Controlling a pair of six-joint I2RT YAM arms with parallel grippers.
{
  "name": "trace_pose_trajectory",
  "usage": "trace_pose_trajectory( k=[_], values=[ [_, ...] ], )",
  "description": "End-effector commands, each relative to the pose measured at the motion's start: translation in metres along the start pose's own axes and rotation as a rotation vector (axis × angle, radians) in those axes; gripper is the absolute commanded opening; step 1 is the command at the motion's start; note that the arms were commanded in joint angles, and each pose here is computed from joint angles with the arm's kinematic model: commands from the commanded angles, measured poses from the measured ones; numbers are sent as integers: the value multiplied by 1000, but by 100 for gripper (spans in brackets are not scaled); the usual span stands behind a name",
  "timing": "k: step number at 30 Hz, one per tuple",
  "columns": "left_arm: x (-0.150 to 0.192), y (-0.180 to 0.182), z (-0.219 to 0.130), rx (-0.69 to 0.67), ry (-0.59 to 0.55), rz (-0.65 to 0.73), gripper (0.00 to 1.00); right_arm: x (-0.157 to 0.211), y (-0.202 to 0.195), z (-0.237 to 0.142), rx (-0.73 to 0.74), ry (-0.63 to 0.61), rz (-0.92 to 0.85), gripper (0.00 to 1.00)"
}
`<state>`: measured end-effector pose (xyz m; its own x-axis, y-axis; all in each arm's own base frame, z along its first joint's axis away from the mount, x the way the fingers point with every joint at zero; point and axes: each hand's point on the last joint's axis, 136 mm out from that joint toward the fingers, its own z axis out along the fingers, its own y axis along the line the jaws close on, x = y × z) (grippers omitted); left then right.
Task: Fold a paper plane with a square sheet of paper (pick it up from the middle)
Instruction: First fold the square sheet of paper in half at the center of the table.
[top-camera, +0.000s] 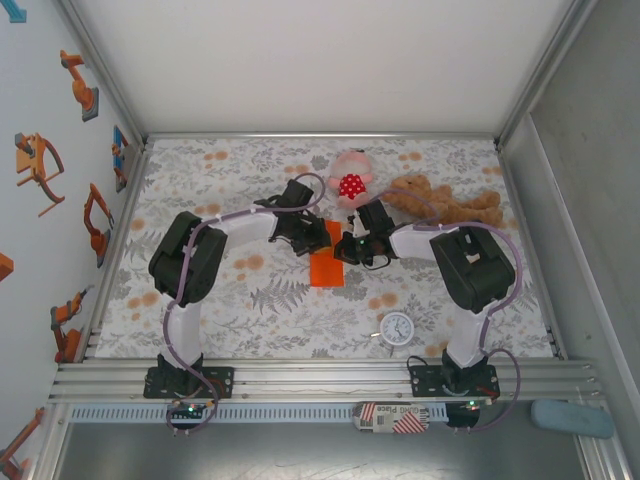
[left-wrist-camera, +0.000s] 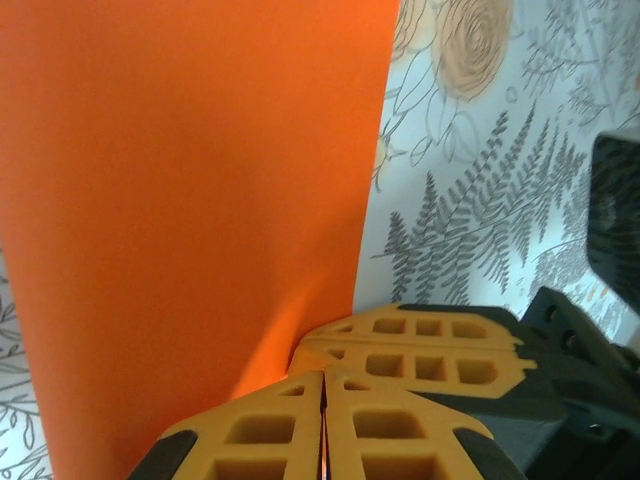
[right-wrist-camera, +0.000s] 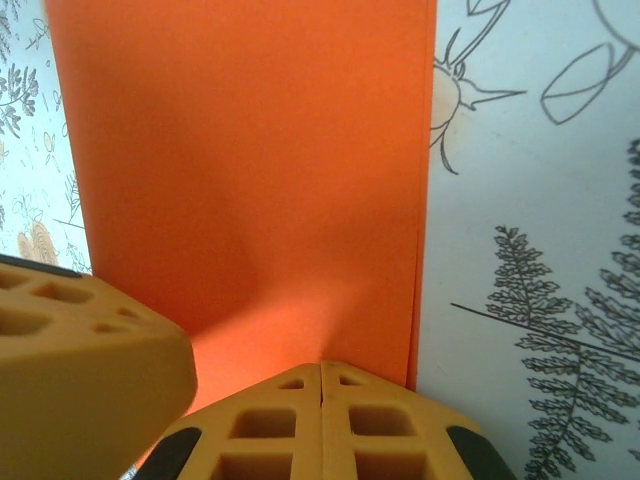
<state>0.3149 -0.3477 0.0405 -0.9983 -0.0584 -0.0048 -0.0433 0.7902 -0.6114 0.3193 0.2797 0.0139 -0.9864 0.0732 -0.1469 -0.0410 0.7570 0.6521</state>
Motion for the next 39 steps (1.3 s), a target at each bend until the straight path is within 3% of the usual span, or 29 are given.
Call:
trace_pose_trajectory(
  k=[1, 27, 33, 39],
  values=[
    [12, 10, 6, -28, 51, 15, 9, 46, -70, 14, 253, 129, 83, 0],
    [19, 61, 5, -117, 95, 60, 8, 68, -105, 13, 408, 218, 137, 0],
    [16, 81, -20, -185, 76, 147, 8, 72, -111, 8, 436, 234, 139, 0],
    [8, 97, -49, -195, 27, 118, 7, 70, -109, 6, 437, 234, 130, 0]
  ],
)
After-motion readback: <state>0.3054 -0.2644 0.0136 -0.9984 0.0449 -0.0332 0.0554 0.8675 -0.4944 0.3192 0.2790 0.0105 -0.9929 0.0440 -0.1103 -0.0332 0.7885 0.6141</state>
